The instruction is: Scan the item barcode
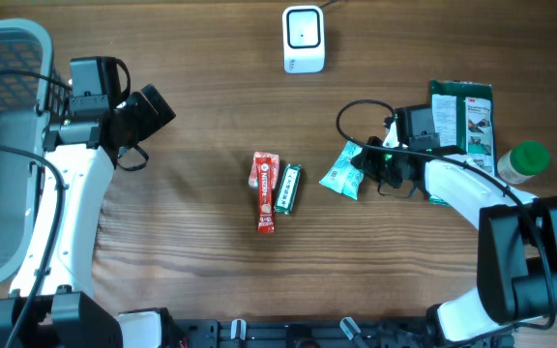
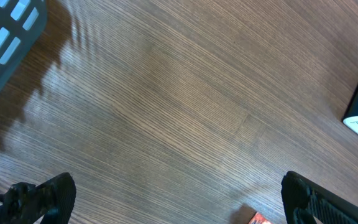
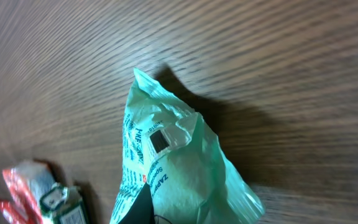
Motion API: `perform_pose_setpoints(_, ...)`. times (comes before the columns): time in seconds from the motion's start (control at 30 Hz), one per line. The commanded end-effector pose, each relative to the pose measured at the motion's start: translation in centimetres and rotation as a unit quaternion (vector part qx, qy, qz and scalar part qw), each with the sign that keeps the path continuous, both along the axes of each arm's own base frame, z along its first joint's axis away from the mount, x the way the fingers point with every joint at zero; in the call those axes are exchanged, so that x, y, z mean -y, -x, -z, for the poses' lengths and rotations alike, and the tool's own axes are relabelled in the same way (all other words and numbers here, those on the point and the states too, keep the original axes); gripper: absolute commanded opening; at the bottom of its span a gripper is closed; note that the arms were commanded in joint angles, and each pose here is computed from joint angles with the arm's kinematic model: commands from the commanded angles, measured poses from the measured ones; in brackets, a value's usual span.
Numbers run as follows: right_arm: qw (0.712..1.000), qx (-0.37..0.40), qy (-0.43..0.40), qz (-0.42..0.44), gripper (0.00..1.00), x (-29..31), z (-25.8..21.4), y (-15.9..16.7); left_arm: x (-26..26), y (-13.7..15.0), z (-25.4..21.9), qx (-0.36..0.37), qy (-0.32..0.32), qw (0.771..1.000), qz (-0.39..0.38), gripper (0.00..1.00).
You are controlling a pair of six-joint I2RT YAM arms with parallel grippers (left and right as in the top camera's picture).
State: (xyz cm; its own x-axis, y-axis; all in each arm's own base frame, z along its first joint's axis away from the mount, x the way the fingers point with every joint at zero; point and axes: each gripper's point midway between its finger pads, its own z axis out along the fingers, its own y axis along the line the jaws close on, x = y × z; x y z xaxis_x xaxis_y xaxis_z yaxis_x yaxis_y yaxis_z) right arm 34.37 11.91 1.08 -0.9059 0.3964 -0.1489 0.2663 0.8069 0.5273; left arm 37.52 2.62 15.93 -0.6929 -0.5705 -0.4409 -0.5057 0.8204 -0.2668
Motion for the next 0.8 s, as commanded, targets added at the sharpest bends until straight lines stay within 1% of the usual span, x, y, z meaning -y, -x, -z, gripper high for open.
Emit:
perform_pose_setpoints(0.0, 0.994, 0.036, -0.050, -0.091, 0.04, -1.6, -1.7, 1.2, -0.3, -0.1, -0.6, 0.008, -0.005, 1.000, -0.004, 1.00)
perform_pose_setpoints(0.07, 0.978, 0.099, -0.098, -0.154, 0.04, -2.8, -5.2, 1.4, -0.3, -0.1, -0.6, 0.008, -0.005, 1.000, -0.004, 1.00)
perform_pose_setpoints(0.1, 0.966, 0.129, -0.128, -0.186, 0.04, -3.5, -7.1, 1.7, -0.3, -0.1, -0.6, 0.008, -0.005, 1.000, -0.004, 1.00)
perform_pose_setpoints(0.13, 0.945, 0.167, -0.171, -0.224, 0.04, -4.4, -9.8, 2.5, -0.3, -0.1, -0.6, 0.008, -0.005, 1.000, -0.004, 1.00)
perform_pose_setpoints(0.23, 0.895, 0.229, -0.255, -0.285, 0.04, -5.9, -15.2, 4.6, -0.3, -0.1, -0.6, 0.008, -0.005, 1.000, -0.004, 1.00)
perform_pose_setpoints(0.27, 0.883, 0.241, -0.271, -0.297, 0.04, -6.1, -16.3, 5.2, -0.3, -0.1, -0.6, 0.008, -0.005, 1.000, -0.004, 1.00)
perform_pose_setpoints(0.3, 0.860, 0.266, -0.292, -0.323, 0.04, -6.5, -18.2, 6.2, -0.3, -0.1, -0.6, 0.008, -0.005, 1.000, -0.004, 1.00)
perform_pose_setpoints(0.33, 0.846, 0.280, -0.304, -0.336, 0.04, -6.6, -19.4, 7.0, -0.3, -0.1, -0.6, 0.008, -0.005, 1.000, -0.004, 1.00)
perform_pose_setpoints(0.47, 0.842, 0.292, -0.301, -0.340, 0.04, -6.6, -20.2, 7.3, -0.3, -0.1, -0.6, 0.008, -0.005, 1.000, -0.004, 1.00)
perform_pose_setpoints(0.6, 0.851, 0.291, -0.285, -0.332, 0.04, -6.5, -19.8, 6.9, -0.3, -0.1, -0.6, 0.008, -0.005, 1.000, -0.004, 1.00)
perform_pose_setpoints(0.77, 0.852, 0.291, -0.283, -0.331, 0.04, -6.5, -19.7, 6.8, -0.3, -0.1, -0.6, 0.008, -0.005, 1.000, -0.004, 1.00)
